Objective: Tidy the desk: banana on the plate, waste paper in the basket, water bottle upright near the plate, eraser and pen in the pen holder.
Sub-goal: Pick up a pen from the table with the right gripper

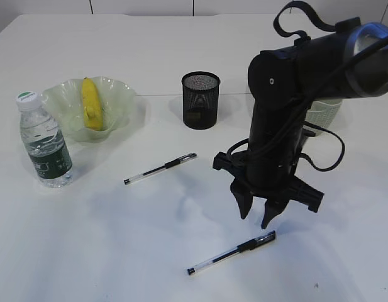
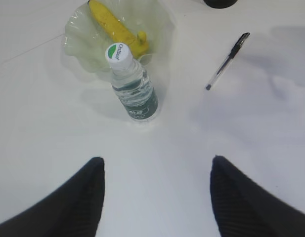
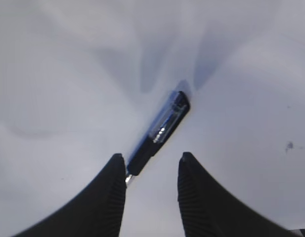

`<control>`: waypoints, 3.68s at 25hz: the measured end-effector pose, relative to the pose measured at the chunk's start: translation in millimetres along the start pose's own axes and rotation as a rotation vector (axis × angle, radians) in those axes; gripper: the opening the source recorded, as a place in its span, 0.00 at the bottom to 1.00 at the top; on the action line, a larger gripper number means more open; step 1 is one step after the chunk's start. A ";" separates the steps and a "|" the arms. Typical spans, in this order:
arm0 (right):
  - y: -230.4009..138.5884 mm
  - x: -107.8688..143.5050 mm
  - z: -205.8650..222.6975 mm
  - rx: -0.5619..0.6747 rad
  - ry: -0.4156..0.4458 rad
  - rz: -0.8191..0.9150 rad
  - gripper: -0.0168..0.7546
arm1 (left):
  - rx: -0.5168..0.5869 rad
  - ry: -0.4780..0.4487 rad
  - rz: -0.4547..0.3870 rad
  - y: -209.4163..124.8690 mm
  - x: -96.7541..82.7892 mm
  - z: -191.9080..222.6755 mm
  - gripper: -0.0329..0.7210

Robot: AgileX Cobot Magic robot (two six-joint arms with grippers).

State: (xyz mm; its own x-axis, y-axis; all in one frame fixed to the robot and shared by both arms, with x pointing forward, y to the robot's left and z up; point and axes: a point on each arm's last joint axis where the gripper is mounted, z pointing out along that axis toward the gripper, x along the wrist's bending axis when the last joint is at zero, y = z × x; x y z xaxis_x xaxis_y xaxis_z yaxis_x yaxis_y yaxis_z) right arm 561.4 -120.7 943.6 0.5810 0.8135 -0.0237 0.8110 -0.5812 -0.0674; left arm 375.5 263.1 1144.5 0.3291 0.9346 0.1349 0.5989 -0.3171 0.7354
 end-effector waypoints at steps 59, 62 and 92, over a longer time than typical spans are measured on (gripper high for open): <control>1.8 -13.0 -6.8 -0.041 -0.116 0.075 0.37 | 0.031 -0.003 -0.005 -2.8 -0.3 0.0 0.67; 2.1 -12.5 -6.8 -0.046 -0.109 0.127 0.37 | 0.031 -0.003 -0.005 -2.8 -0.3 0.0 0.67; 4.4 -13.2 14.3 -0.095 -0.088 0.112 0.37 | 0.043 -0.004 -0.005 -3.9 -0.3 -0.1 0.67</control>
State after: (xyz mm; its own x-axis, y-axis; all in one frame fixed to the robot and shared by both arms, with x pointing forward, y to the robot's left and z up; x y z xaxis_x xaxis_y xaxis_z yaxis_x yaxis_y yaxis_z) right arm 556.3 -133.7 929.3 0.6630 0.7401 -0.1129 0.7470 -0.6639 0.0351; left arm 373.0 264.1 1141.7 0.3284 0.9357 0.1287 0.6314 -0.3188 0.7068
